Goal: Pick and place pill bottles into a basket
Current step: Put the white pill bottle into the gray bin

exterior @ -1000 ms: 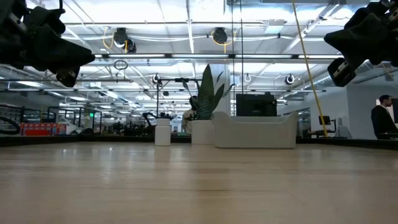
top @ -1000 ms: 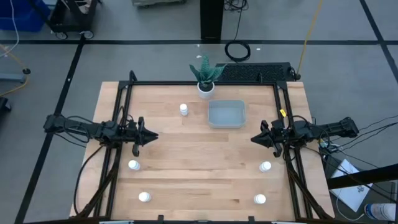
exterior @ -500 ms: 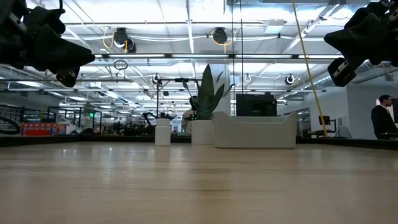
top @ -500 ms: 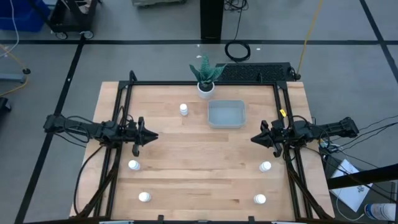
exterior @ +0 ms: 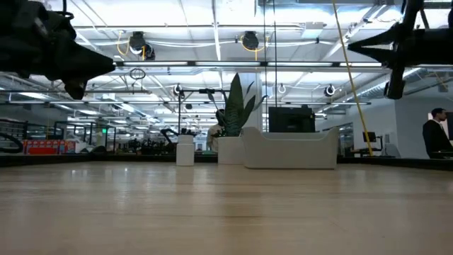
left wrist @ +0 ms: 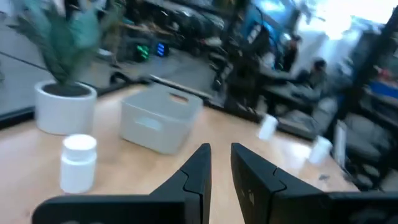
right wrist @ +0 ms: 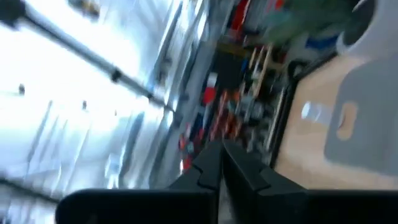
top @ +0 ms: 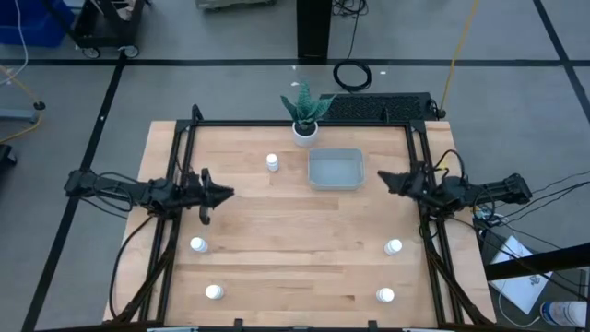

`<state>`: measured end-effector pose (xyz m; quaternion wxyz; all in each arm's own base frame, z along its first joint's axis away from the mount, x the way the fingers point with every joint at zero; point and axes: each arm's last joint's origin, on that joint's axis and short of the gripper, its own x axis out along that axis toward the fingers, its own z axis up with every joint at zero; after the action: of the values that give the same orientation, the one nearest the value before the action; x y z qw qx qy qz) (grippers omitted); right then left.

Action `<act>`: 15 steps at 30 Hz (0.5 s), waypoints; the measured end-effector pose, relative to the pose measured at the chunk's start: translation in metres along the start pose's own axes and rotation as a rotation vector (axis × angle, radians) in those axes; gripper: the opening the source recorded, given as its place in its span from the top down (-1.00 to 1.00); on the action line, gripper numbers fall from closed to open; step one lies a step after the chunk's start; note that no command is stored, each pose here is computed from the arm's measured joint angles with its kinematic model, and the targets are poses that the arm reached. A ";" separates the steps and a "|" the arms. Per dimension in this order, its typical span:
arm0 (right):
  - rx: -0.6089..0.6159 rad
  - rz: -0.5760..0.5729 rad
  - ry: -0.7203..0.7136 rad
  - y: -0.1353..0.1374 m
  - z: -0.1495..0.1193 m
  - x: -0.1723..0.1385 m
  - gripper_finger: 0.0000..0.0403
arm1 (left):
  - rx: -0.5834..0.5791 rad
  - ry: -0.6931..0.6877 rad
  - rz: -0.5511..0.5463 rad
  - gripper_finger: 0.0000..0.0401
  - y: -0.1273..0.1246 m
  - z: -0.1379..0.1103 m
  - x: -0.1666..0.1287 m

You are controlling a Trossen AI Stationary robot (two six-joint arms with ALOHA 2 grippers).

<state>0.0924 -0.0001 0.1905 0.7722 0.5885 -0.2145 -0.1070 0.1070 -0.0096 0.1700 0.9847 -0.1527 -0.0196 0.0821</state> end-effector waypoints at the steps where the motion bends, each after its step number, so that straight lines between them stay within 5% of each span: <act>1: 0.014 -0.012 -0.029 0.000 0.001 0.000 0.96 | -0.029 -0.028 0.011 0.68 0.000 0.002 0.000; 5: 0.064 -0.025 -0.081 -0.001 0.002 0.000 0.96 | -0.230 -0.098 -0.011 0.68 -0.002 0.009 0.000; 9: 0.124 0.031 -0.109 0.006 0.005 0.000 0.96 | -0.659 -0.186 -0.110 0.68 -0.005 0.021 -0.002; 15: 0.114 0.049 -0.095 0.007 0.005 0.000 0.96 | -0.783 -0.361 -0.033 0.68 -0.003 0.031 -0.005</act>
<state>0.0895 -0.0024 0.1987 0.7287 0.6204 -0.2709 -0.1033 0.1006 -0.0037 0.2004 0.8344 -0.4977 -0.2235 0.0781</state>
